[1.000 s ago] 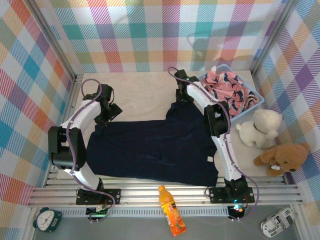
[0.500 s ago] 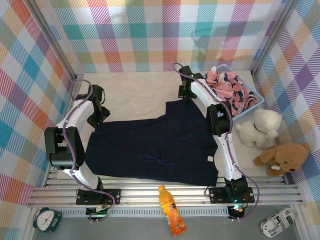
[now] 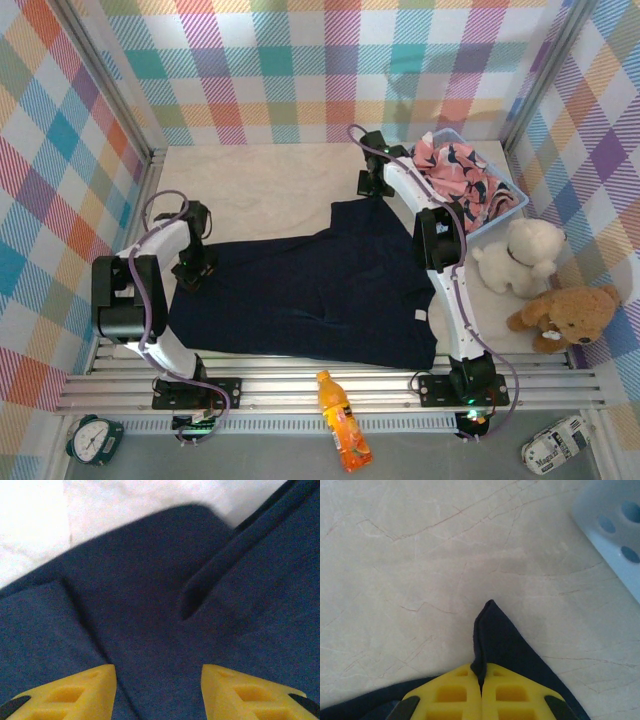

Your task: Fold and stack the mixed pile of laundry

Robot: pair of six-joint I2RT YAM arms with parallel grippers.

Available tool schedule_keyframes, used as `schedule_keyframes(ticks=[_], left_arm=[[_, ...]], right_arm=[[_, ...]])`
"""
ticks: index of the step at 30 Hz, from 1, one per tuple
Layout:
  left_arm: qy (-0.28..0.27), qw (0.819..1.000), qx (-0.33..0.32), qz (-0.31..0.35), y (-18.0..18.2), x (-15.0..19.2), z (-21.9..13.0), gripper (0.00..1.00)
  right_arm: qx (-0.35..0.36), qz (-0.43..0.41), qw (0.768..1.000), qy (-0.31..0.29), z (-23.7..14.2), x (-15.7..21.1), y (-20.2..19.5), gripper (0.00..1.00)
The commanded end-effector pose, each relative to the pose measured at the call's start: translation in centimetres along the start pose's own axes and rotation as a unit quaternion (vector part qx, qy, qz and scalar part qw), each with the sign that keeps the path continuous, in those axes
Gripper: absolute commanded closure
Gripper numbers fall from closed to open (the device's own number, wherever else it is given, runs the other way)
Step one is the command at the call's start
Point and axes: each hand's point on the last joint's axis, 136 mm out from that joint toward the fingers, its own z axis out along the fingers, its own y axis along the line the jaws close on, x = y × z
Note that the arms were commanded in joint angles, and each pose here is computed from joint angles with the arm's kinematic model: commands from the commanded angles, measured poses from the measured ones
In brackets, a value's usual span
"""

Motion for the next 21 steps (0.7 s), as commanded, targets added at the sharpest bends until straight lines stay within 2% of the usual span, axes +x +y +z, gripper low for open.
schedule_keyframes(ticks=[1,10,17,21], left_arm=[[-0.008,1.000,0.025,-0.017,-0.4,-0.2,-0.8,0.51],[-0.069,0.996,0.053,-0.013,-3.1,-4.0,-3.3,0.48],[-0.041,0.999,0.034,-0.008,-3.2,-3.1,-0.9,0.47],[-0.052,0.998,0.015,-0.010,-1.9,-3.1,-0.8,0.45]], right_arm=[[-0.002,0.009,1.000,0.013,0.0,0.6,-0.2,1.00],[0.009,0.002,1.000,0.026,0.1,1.6,-0.8,1.00],[0.014,0.006,0.999,0.031,0.3,2.1,-1.1,1.00],[0.016,0.006,0.999,0.027,0.1,1.9,-1.1,1.00]])
